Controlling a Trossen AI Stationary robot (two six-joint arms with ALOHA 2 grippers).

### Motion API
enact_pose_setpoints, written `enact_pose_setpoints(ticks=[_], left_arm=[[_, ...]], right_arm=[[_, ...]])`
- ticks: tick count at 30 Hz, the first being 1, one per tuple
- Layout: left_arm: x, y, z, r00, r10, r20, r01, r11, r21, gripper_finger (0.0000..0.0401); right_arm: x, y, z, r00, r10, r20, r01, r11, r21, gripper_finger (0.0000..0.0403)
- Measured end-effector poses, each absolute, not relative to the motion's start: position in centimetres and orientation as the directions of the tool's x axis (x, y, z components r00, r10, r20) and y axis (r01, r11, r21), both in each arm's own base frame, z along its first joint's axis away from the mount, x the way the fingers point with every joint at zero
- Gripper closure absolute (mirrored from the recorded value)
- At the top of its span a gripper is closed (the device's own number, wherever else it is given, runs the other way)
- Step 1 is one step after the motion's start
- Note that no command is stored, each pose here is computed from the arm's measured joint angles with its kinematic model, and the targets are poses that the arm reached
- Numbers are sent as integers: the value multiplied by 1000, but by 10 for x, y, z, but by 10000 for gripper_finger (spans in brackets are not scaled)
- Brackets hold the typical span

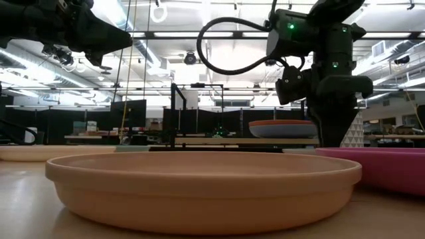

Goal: Place and stack plates onto a shelf
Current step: Put the gray plate on the shelf

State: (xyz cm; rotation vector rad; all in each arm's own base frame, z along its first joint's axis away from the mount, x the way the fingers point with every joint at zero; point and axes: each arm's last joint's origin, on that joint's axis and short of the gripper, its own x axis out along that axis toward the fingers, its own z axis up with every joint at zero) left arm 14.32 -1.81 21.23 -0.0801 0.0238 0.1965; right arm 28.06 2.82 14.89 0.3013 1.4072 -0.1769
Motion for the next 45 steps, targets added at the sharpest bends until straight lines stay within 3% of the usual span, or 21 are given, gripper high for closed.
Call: enact_pose_setpoints(ticks=[6, 12, 17, 22, 26, 34, 39, 45], left_arm=[[143, -18, 212, 981, 194, -31, -196, 978, -72, 301], [143, -18, 212, 981, 194, -31, -195, 979, -54, 301], [143, -18, 212, 980, 194, -31, -196, 979, -54, 301], [143, -18, 212, 981, 194, -31, -195, 979, -54, 301], [143, -18, 212, 981, 194, -31, -195, 979, -54, 301], [143, -18, 211, 980, 194, -40, -196, 979, -50, 301], [143, -18, 214, 981, 194, -11, -194, 979, -61, 301], [143, -18, 216, 981, 195, 11, -194, 979, -69, 301]], right_arm=[[282, 29, 150, 165, 85, -983, 208, 971, 119, 389], [289, 30, 158, 199, 99, -975, 33, 994, 107, 390], [300, 36, 172, 242, 149, -959, -213, 972, 97, 390], [311, 44, 191, 309, 128, -942, -451, 892, -26, 390], [320, 47, 205, 371, 63, -927, -552, 818, -165, 390], [333, 23, 223, 452, -95, -887, -503, 794, -342, 390], [344, -12, 224, 516, -136, -846, -410, 828, -383, 390], [364, -54, 219, 486, -139, -863, -379, 856, -351, 390]])
